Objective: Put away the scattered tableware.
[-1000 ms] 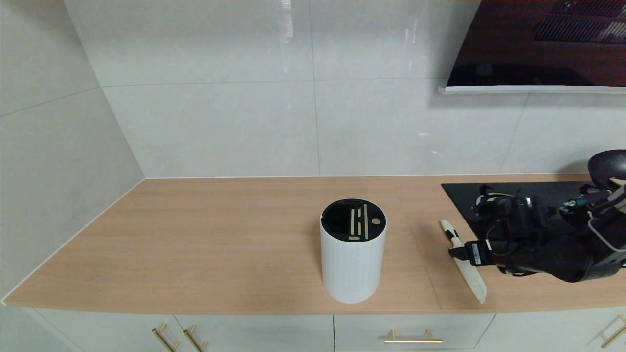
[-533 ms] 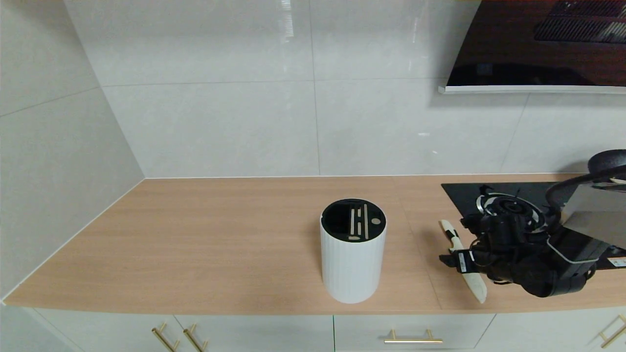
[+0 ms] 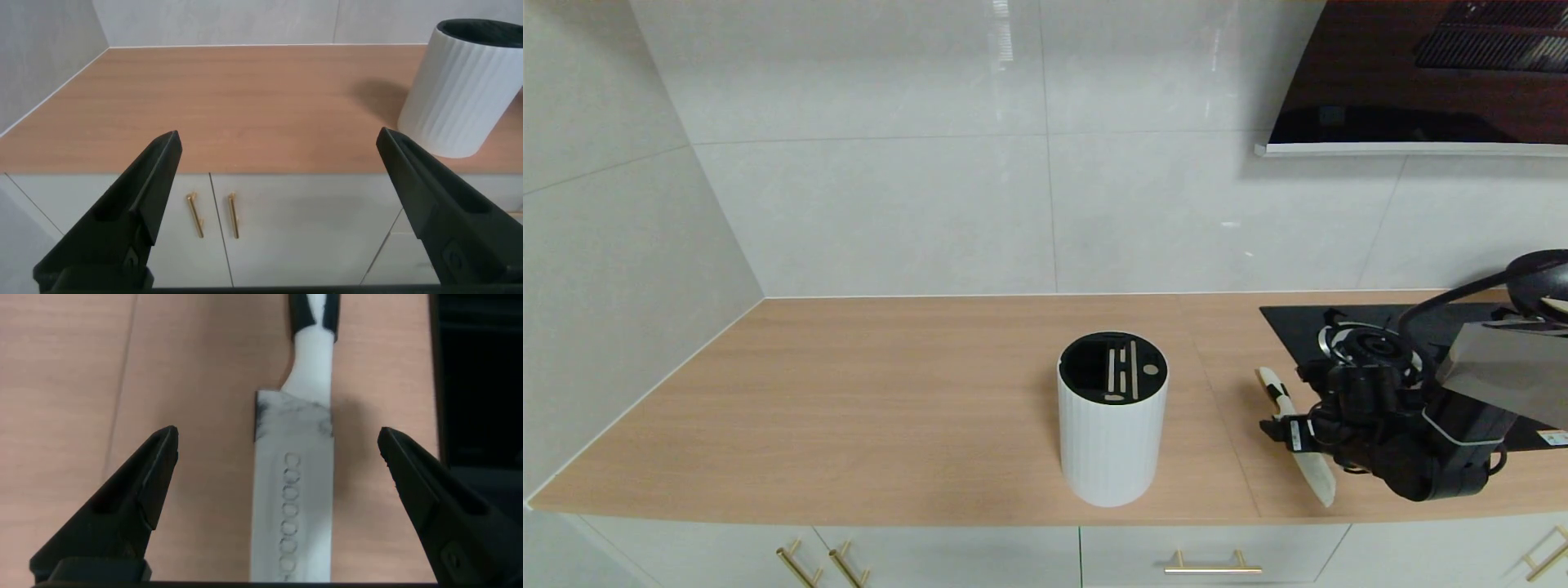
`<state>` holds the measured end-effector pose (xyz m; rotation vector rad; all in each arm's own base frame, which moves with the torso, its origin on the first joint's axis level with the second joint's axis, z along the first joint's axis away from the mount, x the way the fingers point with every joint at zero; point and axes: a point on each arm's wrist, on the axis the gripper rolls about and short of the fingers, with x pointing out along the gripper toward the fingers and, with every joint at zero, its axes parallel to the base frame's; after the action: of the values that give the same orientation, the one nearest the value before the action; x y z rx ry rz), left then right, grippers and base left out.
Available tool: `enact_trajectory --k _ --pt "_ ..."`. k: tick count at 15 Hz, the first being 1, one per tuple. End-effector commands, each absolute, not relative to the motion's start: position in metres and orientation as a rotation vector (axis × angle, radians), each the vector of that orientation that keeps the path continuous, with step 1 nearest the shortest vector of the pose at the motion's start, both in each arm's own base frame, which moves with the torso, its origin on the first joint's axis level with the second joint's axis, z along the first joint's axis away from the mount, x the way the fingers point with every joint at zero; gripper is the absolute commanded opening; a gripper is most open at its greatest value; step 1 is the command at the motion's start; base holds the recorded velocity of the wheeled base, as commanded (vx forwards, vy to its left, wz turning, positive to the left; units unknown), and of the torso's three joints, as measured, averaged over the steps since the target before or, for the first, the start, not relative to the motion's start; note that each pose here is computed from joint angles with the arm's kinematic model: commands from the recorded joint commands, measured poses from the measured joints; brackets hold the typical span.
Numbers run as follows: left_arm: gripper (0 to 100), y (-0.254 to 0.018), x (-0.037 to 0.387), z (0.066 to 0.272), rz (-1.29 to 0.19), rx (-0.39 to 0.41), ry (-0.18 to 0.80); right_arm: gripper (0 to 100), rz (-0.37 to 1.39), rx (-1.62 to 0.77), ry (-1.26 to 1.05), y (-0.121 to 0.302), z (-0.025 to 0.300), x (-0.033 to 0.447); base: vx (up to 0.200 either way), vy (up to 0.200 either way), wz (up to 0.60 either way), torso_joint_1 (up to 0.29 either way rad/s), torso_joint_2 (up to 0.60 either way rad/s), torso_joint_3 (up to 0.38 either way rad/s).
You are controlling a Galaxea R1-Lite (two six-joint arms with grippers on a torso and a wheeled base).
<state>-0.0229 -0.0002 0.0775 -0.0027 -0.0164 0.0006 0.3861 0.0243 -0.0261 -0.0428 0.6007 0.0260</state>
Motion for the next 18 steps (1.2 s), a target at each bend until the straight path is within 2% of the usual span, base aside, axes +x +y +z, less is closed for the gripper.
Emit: enact_trajectory --k 1,18 --pt "100 0.0 -0.023 0.077 0.002 -0.003 -0.015 100 0.022 -0.04 0.605 0.023 -0.033 0.391 0.0 0.0 0.0 0.0 0.0 0.0" --pt "100 0.0 -0.023 0.077 0.002 -0.003 -0.017 100 0.017 -0.03 0.57 0.018 -0.047 0.401 0.0 0.0 0.0 0.0 0.0 0.0"
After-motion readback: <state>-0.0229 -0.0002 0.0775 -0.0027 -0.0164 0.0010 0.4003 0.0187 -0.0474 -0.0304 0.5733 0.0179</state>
